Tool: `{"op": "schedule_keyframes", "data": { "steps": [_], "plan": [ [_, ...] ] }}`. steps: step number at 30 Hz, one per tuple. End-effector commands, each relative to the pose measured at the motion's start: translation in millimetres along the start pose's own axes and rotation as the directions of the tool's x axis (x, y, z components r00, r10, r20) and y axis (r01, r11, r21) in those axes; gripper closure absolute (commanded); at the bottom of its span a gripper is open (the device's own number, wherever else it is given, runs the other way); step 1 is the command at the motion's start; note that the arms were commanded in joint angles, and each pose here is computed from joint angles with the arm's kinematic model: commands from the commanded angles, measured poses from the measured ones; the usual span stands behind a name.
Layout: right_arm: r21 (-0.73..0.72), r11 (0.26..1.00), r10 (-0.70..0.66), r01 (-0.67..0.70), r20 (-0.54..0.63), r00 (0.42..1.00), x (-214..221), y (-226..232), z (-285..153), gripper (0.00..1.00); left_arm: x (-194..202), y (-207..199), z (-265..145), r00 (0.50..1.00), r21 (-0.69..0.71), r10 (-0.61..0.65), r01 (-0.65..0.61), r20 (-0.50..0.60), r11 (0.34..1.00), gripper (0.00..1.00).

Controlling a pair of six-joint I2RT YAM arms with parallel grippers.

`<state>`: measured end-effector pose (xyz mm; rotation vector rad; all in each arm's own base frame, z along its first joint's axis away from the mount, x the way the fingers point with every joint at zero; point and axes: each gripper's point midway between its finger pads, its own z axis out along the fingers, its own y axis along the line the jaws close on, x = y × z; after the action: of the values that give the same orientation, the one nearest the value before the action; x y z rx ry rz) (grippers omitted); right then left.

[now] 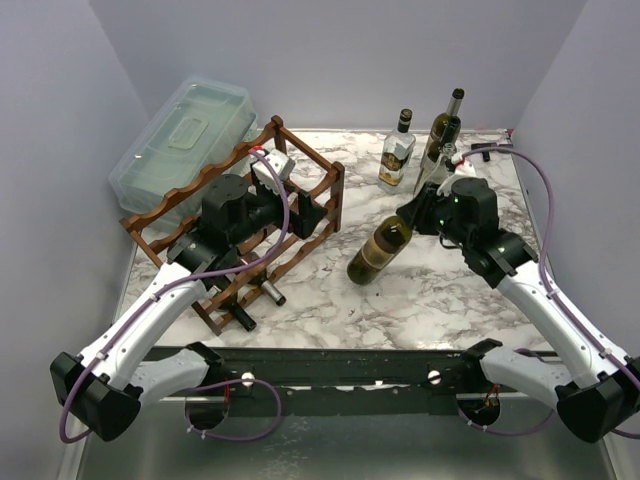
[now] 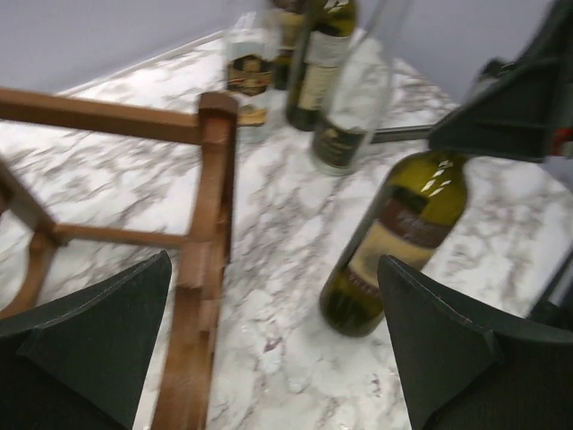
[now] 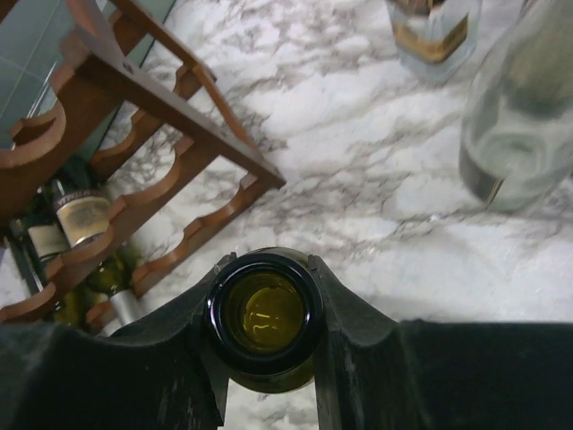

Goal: Put the wine bottle on the wine rack

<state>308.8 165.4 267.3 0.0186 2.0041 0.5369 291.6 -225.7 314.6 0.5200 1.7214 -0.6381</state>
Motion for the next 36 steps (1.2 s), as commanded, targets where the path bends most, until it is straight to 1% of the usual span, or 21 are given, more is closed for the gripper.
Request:
{"op": "schedule_keyframes", "data": {
  "steps": [1, 4, 8, 10, 12, 14, 18, 21, 27, 32, 33, 34, 36],
  "plan": [
    [-0.16, 0.963, 0.219, -0.219, -0.017, 0.976, 3, 33, -15, 0.99, -18, -68, -9, 0.998, 0.353, -0.025, 0.001, 0.064, 0.936, 0.01],
    [-0.208, 0.935, 0.285, -0.286, -0.033, 0.958, 4, 42, -20, 0.99, -6, -78, -7, 0.999, 0.375, 0.02, -0.037, 0.051, 0.926, 0.01],
    [-0.251, 0.901, 0.353, -0.354, -0.052, 0.934, 3, 52, -21, 0.99, 17, -93, -4, 0.991, 0.387, 0.131, -0.13, 0.024, 0.913, 0.01],
    [-0.287, 0.883, 0.37, -0.372, -0.065, 0.927, 2, 59, -22, 0.99, 31, -91, 2, 0.978, 0.33, 0.206, -0.191, -0.012, 0.924, 0.01],
    [-0.314, 0.868, 0.379, -0.385, -0.082, 0.922, 3, 64, -22, 0.99, 43, -82, 11, 0.965, 0.249, 0.255, -0.232, -0.066, 0.94, 0.01],
    [-0.323, 0.86, 0.387, -0.394, -0.09, 0.918, 4, 66, -22, 0.99, 51, -83, 16, 0.961, 0.229, 0.258, -0.229, -0.101, 0.946, 0.01],
    [-0.334, 0.853, 0.397, -0.401, -0.083, 0.914, -1, 68, -26, 1.0, 68, -96, 25, 0.958, 0.268, 0.238, -0.19, -0.159, 0.944, 0.01],
    [-0.332, 0.851, 0.413, -0.407, -0.054, 0.909, -8, 67, -33, 0.99, 82, -107, 28, 0.945, 0.288, 0.264, -0.202, -0.194, 0.936, 0.01],
    [-0.334, 0.847, 0.451, -0.414, 0.037, 0.892, -28, 61, -55, 0.99, 93, -111, 29, 0.927, 0.276, 0.315, -0.253, -0.206, 0.927, 0.01],
    [-0.391, 0.822, 0.463, -0.415, 0.035, 0.885, -36, 71, -68, 0.99, 96, -109, 32, 0.922, 0.265, 0.32, -0.26, -0.217, 0.928, 0.01],
    [-0.397, 0.819, 0.463, -0.414, 0.031, 0.886, -37, 72, -69, 0.99, 97, -109, 32, 0.921, 0.266, 0.322, -0.261, -0.218, 0.928, 0.03],
    [-0.4, 0.817, 0.463, -0.414, 0.028, 0.886, -37, 73, -69, 0.99, 96, -107, 33, 0.92, 0.255, 0.326, -0.268, -0.219, 0.929, 0.08],
    [-0.4, 0.817, 0.462, -0.415, 0.022, 0.887, -35, 73, -69, 0.99, 95, -103, 33, 0.918, 0.239, 0.334, -0.282, -0.215, 0.929, 0.13]
  ]
}}
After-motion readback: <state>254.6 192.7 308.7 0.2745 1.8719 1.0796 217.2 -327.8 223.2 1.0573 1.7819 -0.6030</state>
